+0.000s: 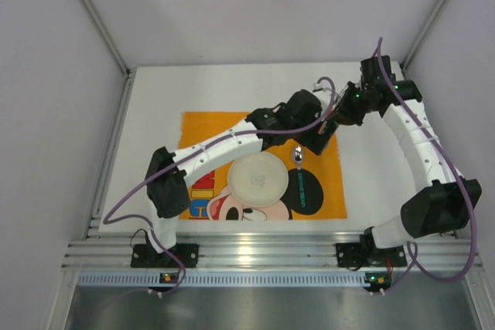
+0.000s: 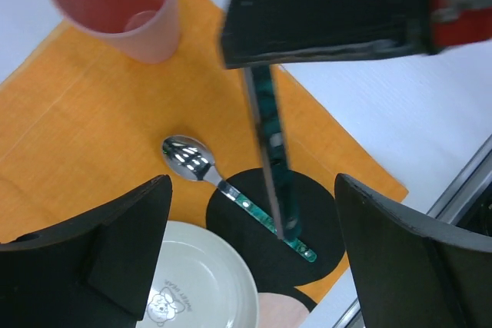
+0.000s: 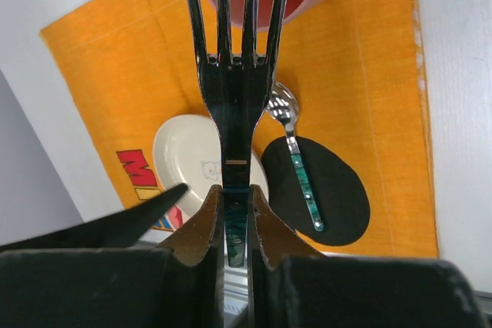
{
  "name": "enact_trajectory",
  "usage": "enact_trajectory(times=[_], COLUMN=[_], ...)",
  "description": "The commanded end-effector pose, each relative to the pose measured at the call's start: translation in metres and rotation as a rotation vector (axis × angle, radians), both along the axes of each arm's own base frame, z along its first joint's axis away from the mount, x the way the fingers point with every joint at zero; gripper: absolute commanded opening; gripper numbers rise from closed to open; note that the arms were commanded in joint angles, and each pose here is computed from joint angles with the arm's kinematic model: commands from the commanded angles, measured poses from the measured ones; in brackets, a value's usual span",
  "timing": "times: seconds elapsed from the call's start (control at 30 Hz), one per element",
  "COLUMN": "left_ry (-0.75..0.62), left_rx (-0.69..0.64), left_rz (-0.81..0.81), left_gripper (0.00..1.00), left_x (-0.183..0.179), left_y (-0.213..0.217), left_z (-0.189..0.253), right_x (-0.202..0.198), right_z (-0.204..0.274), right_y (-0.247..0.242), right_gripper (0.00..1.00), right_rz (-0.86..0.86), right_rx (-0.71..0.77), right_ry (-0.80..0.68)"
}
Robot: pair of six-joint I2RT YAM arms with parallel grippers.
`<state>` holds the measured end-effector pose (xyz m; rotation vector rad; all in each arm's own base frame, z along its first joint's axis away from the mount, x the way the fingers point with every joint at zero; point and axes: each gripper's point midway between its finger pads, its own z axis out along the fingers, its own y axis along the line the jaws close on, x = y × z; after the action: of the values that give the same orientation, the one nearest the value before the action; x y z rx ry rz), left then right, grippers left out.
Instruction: Set the dinner table for one person
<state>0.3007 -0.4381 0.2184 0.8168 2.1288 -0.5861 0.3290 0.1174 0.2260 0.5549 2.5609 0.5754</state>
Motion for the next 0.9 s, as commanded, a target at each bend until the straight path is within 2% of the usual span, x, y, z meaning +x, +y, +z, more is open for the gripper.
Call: enact_trajectory(times=[0.0,0.17,0.27,0.3,0.4,0.47,0.5,0.53,0.63,0.7,0.73,0.77,0.87], left_ry=[-0.072,-0.085,-0.125,-0.16,-0.26,-0.349,-0.38,-0.412,-0.438,-0.476,-0.495,-0.518,-0.538], left_rx=[0.057,0.082,0.146,0.181,0.306,0.423,0.438,0.462,0.481,0.509,0.506,0.521,0.533], left_rz=[-0.03,-0.068,-0.041,0.003,-0.007,-0.033,-0.038,-0.035,-0.017,0.036,0.054,0.085,0.117], left_gripper=[0.91,0.89,0.77,0.73,0.71,0.68,0.64,0.58,0.49,0.17,0.06,0.0,0.0], left_x=[-0.006,-0.026,-0.026,-0.019,-0.023,-0.03,-0.033,-0.037,-0.039,-0.032,-0.03,-0.026,-0.024], left_y=[-0.01,-0.021,-0.019,-0.015,-0.02,-0.027,-0.031,-0.032,-0.032,-0.022,-0.02,-0.013,-0.007], left_z=[0.011,0.007,0.0,-0.001,-0.009,-0.022,-0.022,-0.022,-0.022,-0.017,-0.013,-0.009,-0.003], right_x=[-0.01,-0.017,-0.021,-0.023,-0.029,-0.034,-0.036,-0.037,-0.043,-0.045,-0.045,-0.046,-0.048], right_z=[0.03,0.028,0.029,0.029,0.029,0.029,0.031,0.029,0.032,0.032,0.032,0.034,0.037], right_y=[0.018,0.024,0.029,0.03,0.04,0.049,0.054,0.057,0.067,0.072,0.073,0.075,0.079], right_gripper=[0.0,0.0,0.0,0.0,0.0,0.0,0.0,0.0,0.0,0.0,0.0,0.0,0.0], right_rz=[0.053,0.067,0.085,0.09,0.127,0.155,0.168,0.177,0.208,0.224,0.226,0.235,0.251], right_rx=[0.05,0.063,0.075,0.084,0.103,0.111,0.115,0.114,0.115,0.116,0.117,0.119,0.12], right_ry=[-0.042,-0.037,-0.037,-0.032,-0.023,-0.018,-0.019,-0.011,-0.007,-0.005,-0.001,-0.006,-0.011])
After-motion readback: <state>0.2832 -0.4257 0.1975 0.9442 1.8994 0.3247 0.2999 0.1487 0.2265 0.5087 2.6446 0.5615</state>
